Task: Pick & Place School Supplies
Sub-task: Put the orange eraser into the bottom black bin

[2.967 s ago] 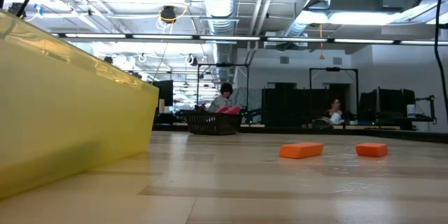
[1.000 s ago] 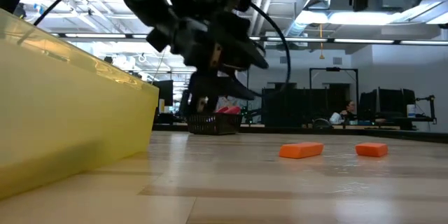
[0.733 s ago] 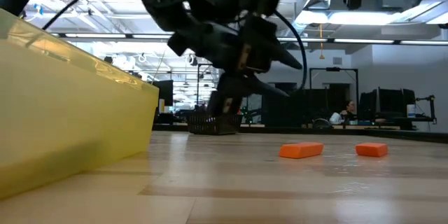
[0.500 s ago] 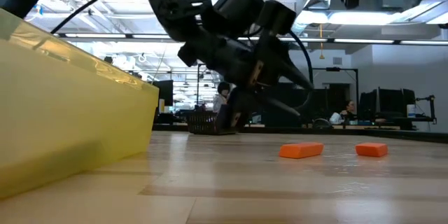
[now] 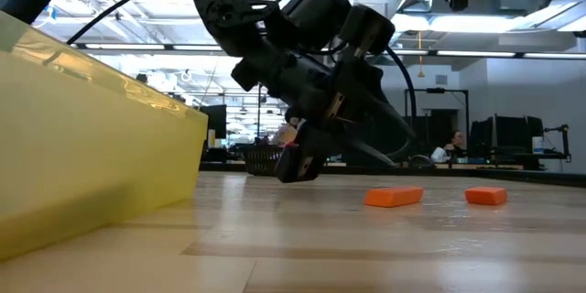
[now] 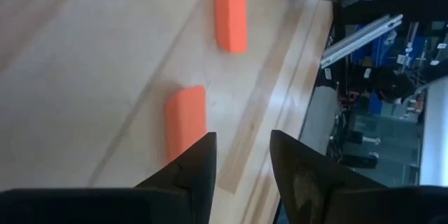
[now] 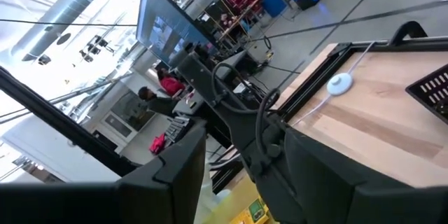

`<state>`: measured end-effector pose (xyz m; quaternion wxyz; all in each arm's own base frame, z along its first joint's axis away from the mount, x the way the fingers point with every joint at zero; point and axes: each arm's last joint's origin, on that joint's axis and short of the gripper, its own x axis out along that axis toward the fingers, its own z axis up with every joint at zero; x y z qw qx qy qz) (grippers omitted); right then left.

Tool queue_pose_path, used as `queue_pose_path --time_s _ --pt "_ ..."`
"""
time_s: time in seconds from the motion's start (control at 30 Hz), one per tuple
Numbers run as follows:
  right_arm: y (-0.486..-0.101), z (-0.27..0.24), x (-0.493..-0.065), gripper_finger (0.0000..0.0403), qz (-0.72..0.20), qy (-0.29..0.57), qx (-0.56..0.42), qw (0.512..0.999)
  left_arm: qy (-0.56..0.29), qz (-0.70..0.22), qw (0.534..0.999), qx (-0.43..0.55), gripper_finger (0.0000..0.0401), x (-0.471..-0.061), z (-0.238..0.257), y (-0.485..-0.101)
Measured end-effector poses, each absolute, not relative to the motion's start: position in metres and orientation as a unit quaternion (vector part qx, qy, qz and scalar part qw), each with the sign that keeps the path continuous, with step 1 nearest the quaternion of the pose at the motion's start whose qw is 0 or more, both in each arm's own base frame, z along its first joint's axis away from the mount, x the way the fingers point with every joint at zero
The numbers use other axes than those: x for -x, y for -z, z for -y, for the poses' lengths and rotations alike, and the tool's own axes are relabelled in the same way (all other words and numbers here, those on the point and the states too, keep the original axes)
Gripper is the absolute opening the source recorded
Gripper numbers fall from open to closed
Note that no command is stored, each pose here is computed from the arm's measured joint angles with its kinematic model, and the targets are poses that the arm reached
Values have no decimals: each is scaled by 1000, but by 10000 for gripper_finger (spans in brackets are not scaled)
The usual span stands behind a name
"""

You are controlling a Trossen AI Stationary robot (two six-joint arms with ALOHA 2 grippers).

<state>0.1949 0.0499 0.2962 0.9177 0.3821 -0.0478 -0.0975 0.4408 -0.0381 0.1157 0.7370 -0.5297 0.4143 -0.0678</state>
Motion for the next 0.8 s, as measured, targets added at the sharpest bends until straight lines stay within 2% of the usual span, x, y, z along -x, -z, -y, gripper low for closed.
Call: queue_pose_path --time_s 0.8 --pt "-297 -39 -198 190 57 104 -385 915 66 -427 738 518 129 -440 39 -105"
